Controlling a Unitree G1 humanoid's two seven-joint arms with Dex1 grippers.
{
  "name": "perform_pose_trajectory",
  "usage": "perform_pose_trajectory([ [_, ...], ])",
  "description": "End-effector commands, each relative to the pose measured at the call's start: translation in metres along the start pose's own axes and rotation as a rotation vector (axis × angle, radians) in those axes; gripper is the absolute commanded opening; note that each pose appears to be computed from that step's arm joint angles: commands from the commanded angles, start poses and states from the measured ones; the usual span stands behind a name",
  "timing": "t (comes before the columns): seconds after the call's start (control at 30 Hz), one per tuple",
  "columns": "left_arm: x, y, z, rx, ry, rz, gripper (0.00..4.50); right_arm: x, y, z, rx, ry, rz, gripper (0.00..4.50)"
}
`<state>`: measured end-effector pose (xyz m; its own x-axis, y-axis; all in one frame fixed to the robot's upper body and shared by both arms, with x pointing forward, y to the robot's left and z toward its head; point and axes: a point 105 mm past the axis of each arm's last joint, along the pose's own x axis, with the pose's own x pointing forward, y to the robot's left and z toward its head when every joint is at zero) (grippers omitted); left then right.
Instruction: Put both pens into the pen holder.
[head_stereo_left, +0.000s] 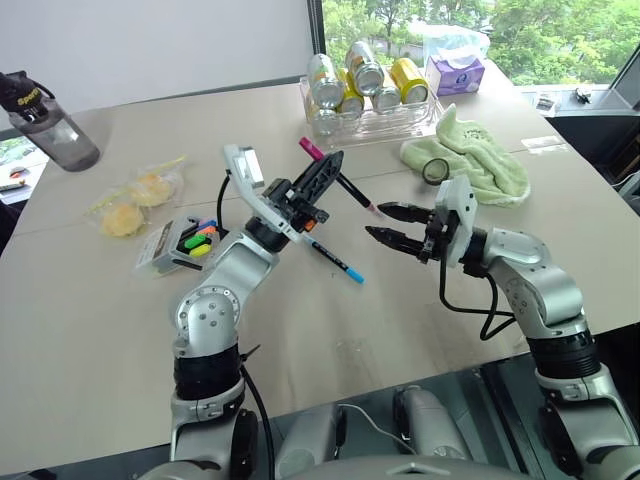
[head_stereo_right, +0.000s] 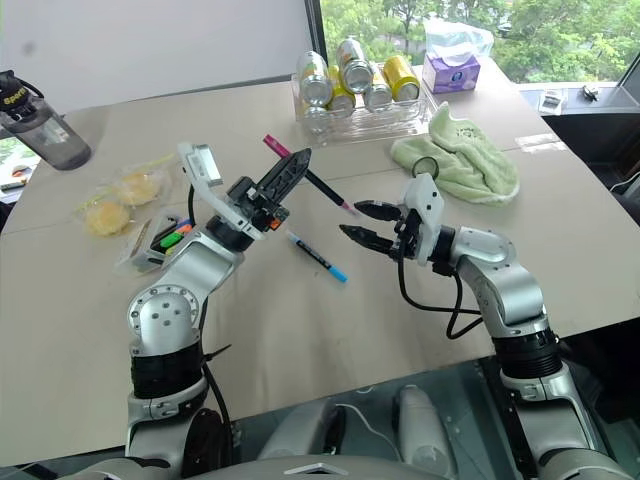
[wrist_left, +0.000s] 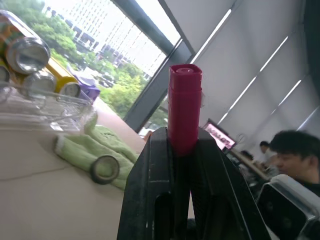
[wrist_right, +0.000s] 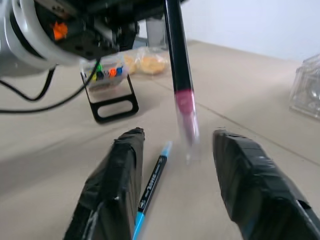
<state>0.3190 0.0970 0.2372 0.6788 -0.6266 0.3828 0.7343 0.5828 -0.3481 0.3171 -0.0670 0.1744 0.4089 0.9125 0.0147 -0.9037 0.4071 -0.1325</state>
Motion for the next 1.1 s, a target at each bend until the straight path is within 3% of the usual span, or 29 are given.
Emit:
perform_pose_trajectory([
  [0.03, 0.004, -0.003, 0.02, 0.286, -0.029, 0.036, 0.0, -0.022, -0.024, 0.009, -0.007, -0.032, -0.085, 2.06],
  [0.23, -0.007, 0.03, 0.051, 1.254, 0.182, 0.306, 0.0, -0.068, -0.04, 0.005, 0.008, 0.046, -0.048, 2.06],
  [0.33, -0.014, 0.025, 0.054, 1.532, 0.282, 0.306, 0.0, -0.082, -0.047, 0.014, 0.019, 0.049, -0.029, 2.06],
  [0.43, -0.015, 0.016, 0.05, 1.578, 0.308, 0.305, 0.0, -0.088, -0.054, 0.021, 0.013, 0.049, -0.028, 2.06],
  [0.8, -0.037, 0.017, 0.041, 1.432, 0.427, 0.414, 0.0, -0.08, -0.065, 0.03, -0.033, 0.031, 0.006, 2.06],
  [1.1, -0.059, 0.021, 0.035, 1.372, 0.546, 0.464, 0.0, -0.071, -0.053, 0.034, 0.0, 0.004, 0.144, 2.06],
])
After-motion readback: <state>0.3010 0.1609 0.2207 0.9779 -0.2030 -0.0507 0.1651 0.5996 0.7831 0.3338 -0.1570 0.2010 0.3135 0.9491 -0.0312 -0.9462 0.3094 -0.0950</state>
